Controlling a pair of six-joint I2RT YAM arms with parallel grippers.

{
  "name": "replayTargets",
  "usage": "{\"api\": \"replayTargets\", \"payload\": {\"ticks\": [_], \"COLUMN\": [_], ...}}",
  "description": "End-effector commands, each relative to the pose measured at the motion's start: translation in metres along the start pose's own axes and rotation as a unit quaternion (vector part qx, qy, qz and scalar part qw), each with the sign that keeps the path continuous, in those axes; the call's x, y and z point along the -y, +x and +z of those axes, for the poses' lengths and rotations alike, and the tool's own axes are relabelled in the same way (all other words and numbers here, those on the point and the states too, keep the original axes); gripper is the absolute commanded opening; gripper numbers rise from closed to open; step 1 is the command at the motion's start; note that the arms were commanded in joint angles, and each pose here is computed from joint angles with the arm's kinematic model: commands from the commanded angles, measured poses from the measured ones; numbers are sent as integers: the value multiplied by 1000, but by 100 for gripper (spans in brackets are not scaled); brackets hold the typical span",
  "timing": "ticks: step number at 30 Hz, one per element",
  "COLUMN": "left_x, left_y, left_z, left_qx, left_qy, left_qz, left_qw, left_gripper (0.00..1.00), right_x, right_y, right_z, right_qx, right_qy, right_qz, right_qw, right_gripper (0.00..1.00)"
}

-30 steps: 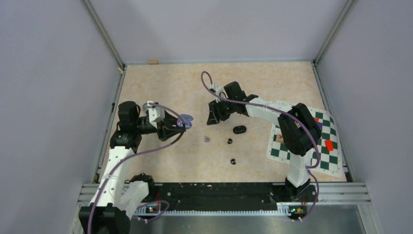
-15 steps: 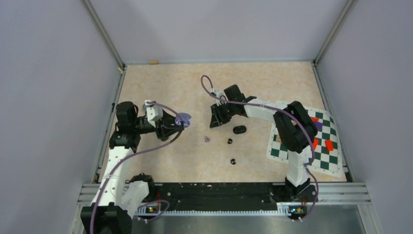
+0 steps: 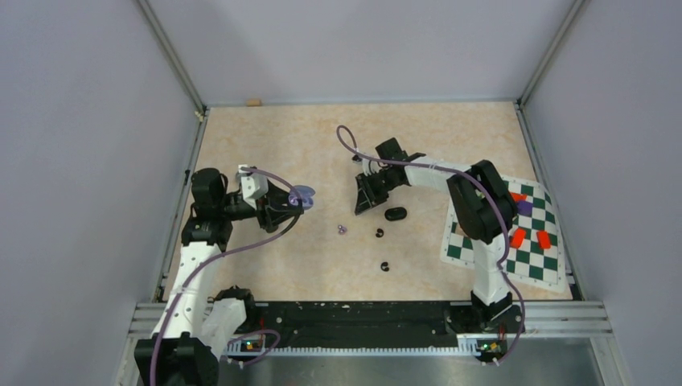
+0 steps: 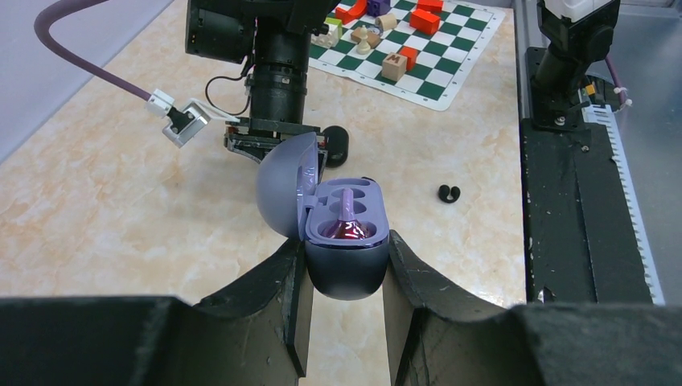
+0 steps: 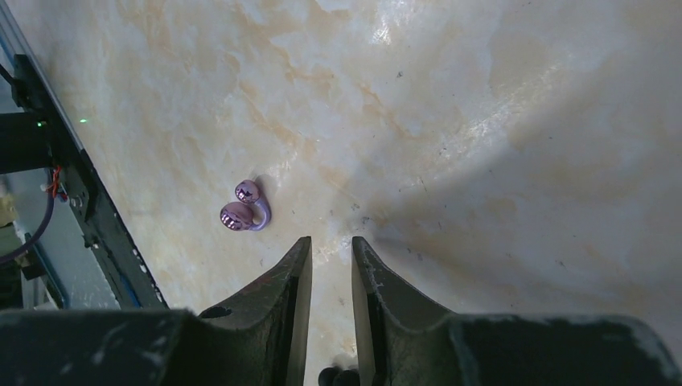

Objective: Insert the wireless bluetooth earbuds into the charging case
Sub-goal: Pick up the earbud from the center of the board.

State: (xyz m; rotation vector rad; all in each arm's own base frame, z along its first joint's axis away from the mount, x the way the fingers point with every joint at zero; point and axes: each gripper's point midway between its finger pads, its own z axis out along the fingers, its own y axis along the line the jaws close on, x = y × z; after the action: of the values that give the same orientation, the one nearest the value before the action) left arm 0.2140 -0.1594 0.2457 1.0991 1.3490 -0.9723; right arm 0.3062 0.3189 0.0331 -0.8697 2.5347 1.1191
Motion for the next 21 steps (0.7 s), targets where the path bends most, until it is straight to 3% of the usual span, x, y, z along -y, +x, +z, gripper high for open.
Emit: {"api": "replayTargets", "payload": {"ticks": [1, 10, 21], "left_x": [3, 1, 0], "left_y": [-10, -11, -9], "left_z": [-1, -4, -4], "left_qx": [13, 11, 10], "left_qy": [10, -1, -2], "left_qz": [23, 31, 29], "left_qw": [1000, 999, 1000], "left_gripper": [0, 0, 0], "right_x": [0, 3, -17], "right_y": [-5, 4, 23], "right_z": [-1, 13, 38], "right_qx": [10, -9, -49], "right_qy": [-8, -12, -11], "right_qz": [-5, 15, -19], "right_qw": [1000, 1000, 999], "right_gripper": [25, 25, 25]}}
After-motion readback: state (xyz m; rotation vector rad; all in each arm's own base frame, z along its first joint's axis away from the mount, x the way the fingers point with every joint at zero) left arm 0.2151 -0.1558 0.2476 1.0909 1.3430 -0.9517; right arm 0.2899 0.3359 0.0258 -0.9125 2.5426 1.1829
